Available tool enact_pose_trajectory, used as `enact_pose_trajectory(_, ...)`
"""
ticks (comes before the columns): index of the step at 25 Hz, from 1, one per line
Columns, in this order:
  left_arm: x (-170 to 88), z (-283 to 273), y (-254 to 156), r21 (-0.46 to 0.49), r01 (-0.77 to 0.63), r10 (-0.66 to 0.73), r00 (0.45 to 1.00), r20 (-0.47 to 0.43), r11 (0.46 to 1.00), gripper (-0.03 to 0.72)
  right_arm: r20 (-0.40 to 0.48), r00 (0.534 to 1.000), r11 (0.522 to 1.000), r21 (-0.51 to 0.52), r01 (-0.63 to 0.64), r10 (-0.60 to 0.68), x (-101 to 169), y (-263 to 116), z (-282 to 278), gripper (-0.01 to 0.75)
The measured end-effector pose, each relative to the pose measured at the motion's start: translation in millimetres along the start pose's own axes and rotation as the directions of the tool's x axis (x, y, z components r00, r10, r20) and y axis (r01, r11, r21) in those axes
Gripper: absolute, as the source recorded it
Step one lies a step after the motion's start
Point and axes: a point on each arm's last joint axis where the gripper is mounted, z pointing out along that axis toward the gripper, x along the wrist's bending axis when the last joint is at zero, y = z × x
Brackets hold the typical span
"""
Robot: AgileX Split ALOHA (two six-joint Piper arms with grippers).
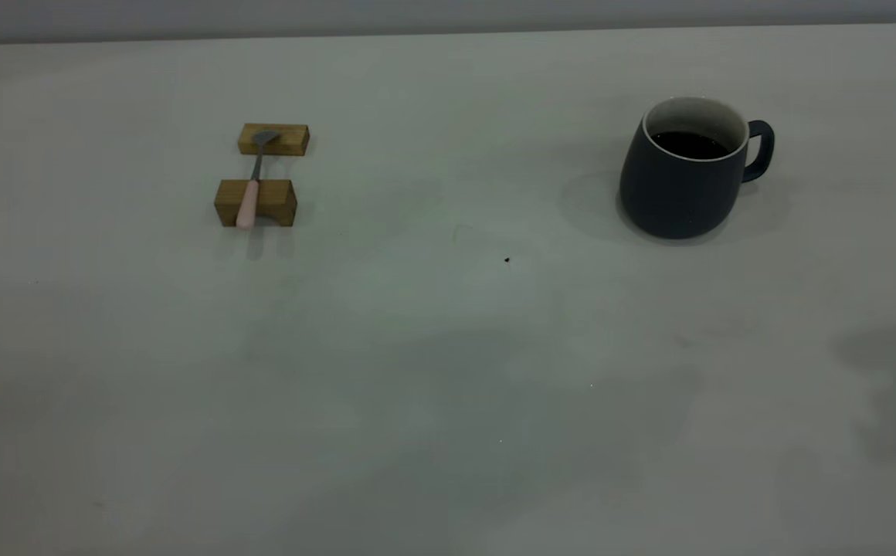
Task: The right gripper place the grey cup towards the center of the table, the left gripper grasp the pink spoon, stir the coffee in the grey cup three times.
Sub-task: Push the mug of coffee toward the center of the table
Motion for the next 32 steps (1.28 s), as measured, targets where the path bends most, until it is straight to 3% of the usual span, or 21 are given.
enact_pose_trajectory(9,0.0,0.0,0.0,0.000,0.000,0.000,1.000,0.000,1.000,0.438,-0.076,0.961,0.955,0.114,0.272,-0.265,1.8,43.0,107.6,0.651)
enact_pose_trajectory(17,0.0,0.0,0.0,0.000,0.000,0.000,1.000,0.000,1.000,0.438,-0.160,0.848,0.825,0.197,0.529,-0.506,13.8,73.8,192.0,0.641)
enact_pose_trajectory(21,0.0,0.0,0.0,0.000,0.000,0.000,1.000,0.000,1.000,0.438,-0.165,0.804,0.780,0.196,0.594,-0.571,12.7,89.7,221.8,0.639)
enact_pose_trajectory(29,0.0,0.0,0.0,0.000,0.000,0.000,1.000,0.000,1.000,0.438,-0.211,0.639,0.610,0.189,0.769,-0.740,21.4,102.9,267.5,0.632)
enact_pose_trajectory(32,0.0,0.0,0.0,0.000,0.000,0.000,1.000,0.000,1.000,0.438,-0.238,0.544,0.519,0.161,0.839,-0.805,27.4,100.0,277.1,0.630)
